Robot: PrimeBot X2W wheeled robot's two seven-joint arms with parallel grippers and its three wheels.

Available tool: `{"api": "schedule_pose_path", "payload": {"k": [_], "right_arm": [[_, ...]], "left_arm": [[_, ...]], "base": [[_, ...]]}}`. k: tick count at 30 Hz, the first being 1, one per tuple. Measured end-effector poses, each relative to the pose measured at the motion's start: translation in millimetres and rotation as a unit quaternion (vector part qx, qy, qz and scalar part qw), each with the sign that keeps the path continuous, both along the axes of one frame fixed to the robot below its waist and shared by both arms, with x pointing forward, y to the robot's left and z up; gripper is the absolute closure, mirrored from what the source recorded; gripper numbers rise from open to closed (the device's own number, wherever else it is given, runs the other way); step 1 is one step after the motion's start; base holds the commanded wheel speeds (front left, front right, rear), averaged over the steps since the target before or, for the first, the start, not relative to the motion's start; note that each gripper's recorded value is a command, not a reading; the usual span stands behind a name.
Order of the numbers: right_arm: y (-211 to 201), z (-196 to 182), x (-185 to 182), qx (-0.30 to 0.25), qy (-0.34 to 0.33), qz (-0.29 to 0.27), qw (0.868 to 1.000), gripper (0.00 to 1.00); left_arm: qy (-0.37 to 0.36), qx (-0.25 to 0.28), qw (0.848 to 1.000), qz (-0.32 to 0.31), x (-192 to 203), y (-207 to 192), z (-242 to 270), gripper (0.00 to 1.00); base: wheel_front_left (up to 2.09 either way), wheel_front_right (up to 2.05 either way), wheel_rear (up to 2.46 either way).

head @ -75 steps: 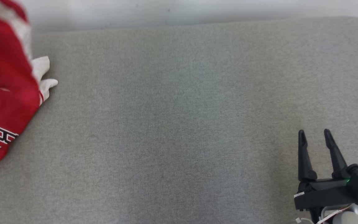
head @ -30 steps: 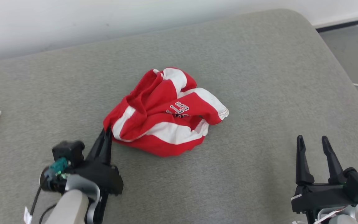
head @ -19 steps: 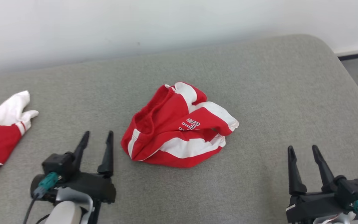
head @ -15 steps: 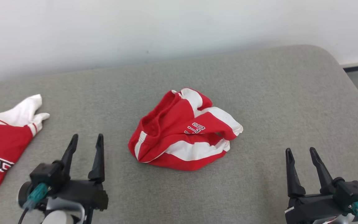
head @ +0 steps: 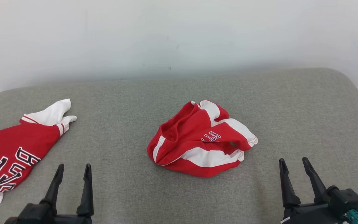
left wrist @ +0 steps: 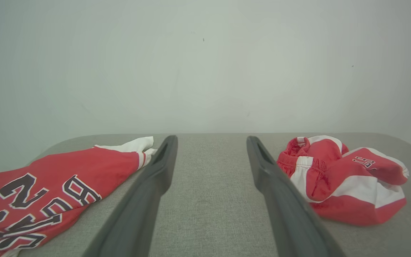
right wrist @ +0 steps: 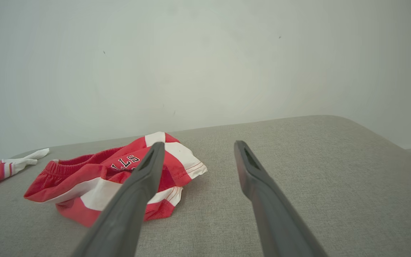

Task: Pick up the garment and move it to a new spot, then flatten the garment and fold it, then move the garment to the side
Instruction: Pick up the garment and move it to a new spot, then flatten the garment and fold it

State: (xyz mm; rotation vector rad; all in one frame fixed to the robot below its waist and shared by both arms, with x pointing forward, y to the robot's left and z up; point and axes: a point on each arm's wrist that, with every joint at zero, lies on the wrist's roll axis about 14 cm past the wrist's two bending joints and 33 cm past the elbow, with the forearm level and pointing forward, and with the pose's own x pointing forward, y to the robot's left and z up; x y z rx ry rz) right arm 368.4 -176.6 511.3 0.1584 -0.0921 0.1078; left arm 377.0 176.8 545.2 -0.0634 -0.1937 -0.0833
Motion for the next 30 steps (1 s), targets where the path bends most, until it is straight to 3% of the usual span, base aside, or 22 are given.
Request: {"api": "schedule_pose_path", "payload": {"k": [12,30], "right_arm": [[14.5,-17.1,-4.5,0.009,0.027,0.023,0.999,0.0],[22.7,-25.1,-3.0,-0.011,0.039,0.041,0.998,0.0]], "left_arm": [[0.042,0.015,0.999,0.002,-13.2,-0.9,-29.7,0.0],[0.044,0.016,0.999,0.019,-18.0,8.8,-31.2,0.0]], "base": [[0.0,0.0,0.0],[0.0,0.0,0.0]]}}
